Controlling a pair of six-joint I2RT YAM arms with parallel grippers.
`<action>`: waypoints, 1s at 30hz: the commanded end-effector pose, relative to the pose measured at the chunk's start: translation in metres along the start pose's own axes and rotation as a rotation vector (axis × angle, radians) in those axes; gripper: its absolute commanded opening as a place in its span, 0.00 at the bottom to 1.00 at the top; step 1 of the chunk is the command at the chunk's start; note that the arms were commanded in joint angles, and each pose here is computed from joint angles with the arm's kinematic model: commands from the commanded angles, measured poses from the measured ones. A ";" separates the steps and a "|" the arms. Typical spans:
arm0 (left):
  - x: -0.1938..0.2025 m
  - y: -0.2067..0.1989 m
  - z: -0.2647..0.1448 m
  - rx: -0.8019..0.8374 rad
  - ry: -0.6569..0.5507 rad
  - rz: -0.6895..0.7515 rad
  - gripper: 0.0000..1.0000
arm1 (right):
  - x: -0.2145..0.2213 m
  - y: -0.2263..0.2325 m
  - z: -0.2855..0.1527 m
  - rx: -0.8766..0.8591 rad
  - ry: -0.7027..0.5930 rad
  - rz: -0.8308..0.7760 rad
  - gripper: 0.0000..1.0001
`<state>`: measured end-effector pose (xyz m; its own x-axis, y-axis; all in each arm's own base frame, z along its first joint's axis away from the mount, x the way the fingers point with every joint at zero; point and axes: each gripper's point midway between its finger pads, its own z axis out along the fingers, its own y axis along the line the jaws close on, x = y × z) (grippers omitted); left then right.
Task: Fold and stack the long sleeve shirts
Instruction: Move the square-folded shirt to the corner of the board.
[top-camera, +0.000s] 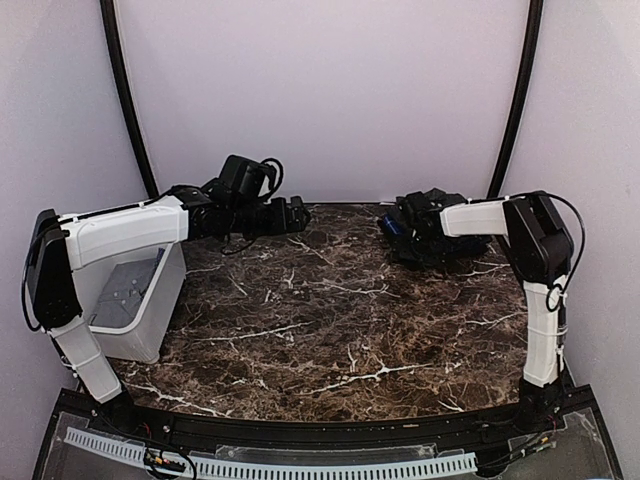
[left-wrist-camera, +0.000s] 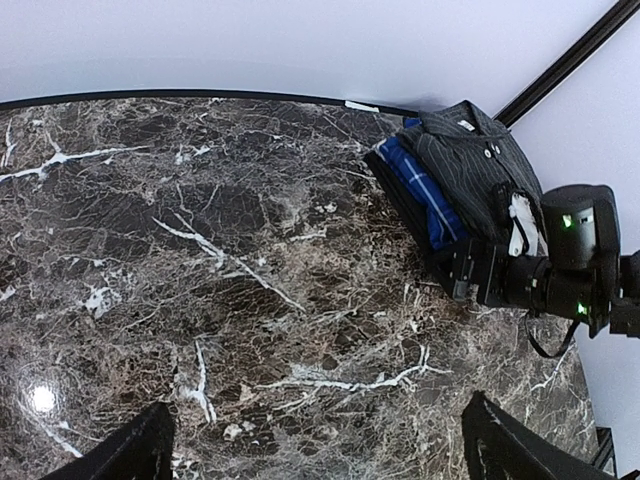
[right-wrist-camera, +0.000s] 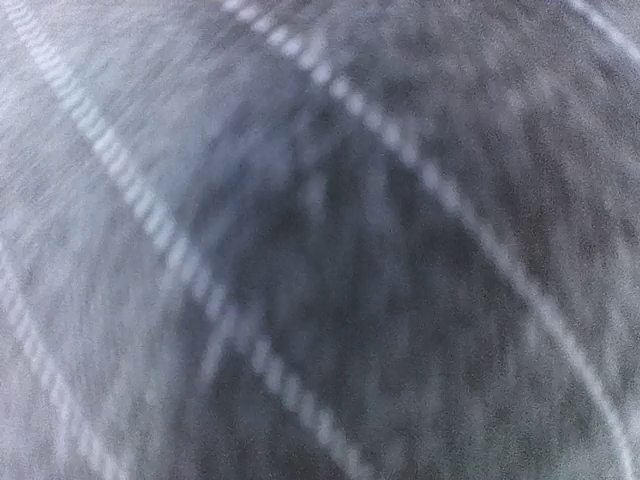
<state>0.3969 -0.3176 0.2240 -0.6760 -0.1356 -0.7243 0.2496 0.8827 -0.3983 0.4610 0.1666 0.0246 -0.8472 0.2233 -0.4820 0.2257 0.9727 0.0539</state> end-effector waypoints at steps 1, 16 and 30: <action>-0.009 0.000 -0.015 0.010 -0.028 -0.016 0.99 | -0.002 0.029 0.023 -0.095 0.058 0.001 0.99; -0.005 0.006 -0.021 -0.007 -0.031 -0.006 0.99 | -0.036 0.052 0.024 -0.252 0.034 0.084 0.99; -0.012 0.001 -0.026 0.007 -0.043 0.037 0.99 | -0.032 0.048 -0.064 -0.415 -0.035 0.024 0.99</action>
<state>0.3920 -0.3119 0.2180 -0.6790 -0.1178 -0.7246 0.2502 0.8908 -0.3792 0.4750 0.2057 0.0648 -0.8498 0.2669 -0.4546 0.0976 0.9271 0.3619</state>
